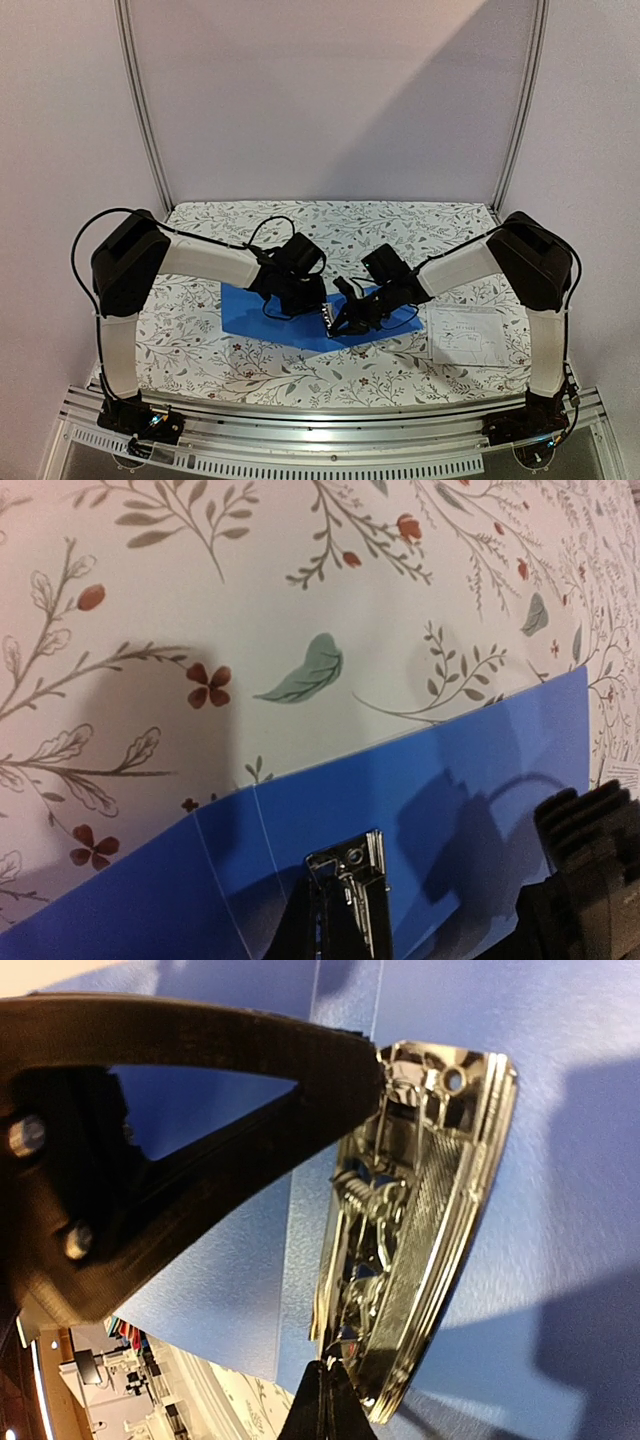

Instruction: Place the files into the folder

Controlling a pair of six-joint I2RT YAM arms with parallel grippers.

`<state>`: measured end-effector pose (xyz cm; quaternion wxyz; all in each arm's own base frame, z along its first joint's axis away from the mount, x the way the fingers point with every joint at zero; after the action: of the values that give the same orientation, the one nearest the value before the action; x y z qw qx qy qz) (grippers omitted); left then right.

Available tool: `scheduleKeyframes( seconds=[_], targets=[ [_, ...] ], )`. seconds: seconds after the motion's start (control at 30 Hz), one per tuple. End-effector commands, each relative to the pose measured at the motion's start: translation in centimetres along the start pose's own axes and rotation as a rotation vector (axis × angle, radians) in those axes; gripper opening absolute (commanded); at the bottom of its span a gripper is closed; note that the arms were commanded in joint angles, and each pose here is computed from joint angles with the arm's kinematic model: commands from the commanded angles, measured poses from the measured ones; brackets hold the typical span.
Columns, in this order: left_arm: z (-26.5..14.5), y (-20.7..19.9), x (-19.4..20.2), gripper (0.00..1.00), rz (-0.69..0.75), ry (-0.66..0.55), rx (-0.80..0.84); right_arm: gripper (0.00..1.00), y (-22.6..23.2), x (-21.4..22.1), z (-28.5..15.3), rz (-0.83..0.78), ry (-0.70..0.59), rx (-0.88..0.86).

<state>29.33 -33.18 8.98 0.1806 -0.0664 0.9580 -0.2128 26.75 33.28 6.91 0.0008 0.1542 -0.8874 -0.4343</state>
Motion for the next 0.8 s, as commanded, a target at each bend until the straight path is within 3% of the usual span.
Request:
scheduleKeyframes(
  seconds=[0.0, 0.17, 0.33, 0.5, 0.6, 0.77],
  targets=[
    [1.6, 2.9, 1.6, 0.0, 0.008, 0.079, -0.118, 0.0, -3.3, 0.9, -2.0, 0.121, -0.058, 0.175],
    [1.7, 2.8, 1.6, 0.0, 0.009, 0.083, -0.099, 0.0, 0.7, -0.3, -3.2, 0.006, -0.115, -0.091],
    [1.4, 2.3, 1.2, 0.0, 0.02, 0.07, -0.083, 0.0, 1.9, -0.6, -3.2, 0.018, -0.1, -0.249],
    [1.0, 2.2, 1.0, 0.0, 0.021, 0.054, -0.083, 0.07, 2.5, -0.6, -3.5, 0.004, -0.099, -0.201],
    [1.3, 2.2, 1.2, 0.0, 0.014, 0.066, -0.08, 0.17, 2.9, -0.2, -2.5, -0.041, -0.043, -0.058],
    [1.3, 2.2, 1.1, 0.0, 0.014, 0.065, -0.081, 0.22, 2.1, 0.5, -0.9, -0.061, 0.025, 0.057]
  ],
)
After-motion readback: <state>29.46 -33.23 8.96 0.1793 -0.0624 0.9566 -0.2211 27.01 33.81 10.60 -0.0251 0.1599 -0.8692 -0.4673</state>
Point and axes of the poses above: each gripper's point midway between its finger pads, its own z axis out along the fingers, its own y axis along the line the jaws close on, x = y × z, the point moved 9 cm from there along -z, back along the fingers, and after that the axes turned 1 degree about -z, right-handed, at the moved point
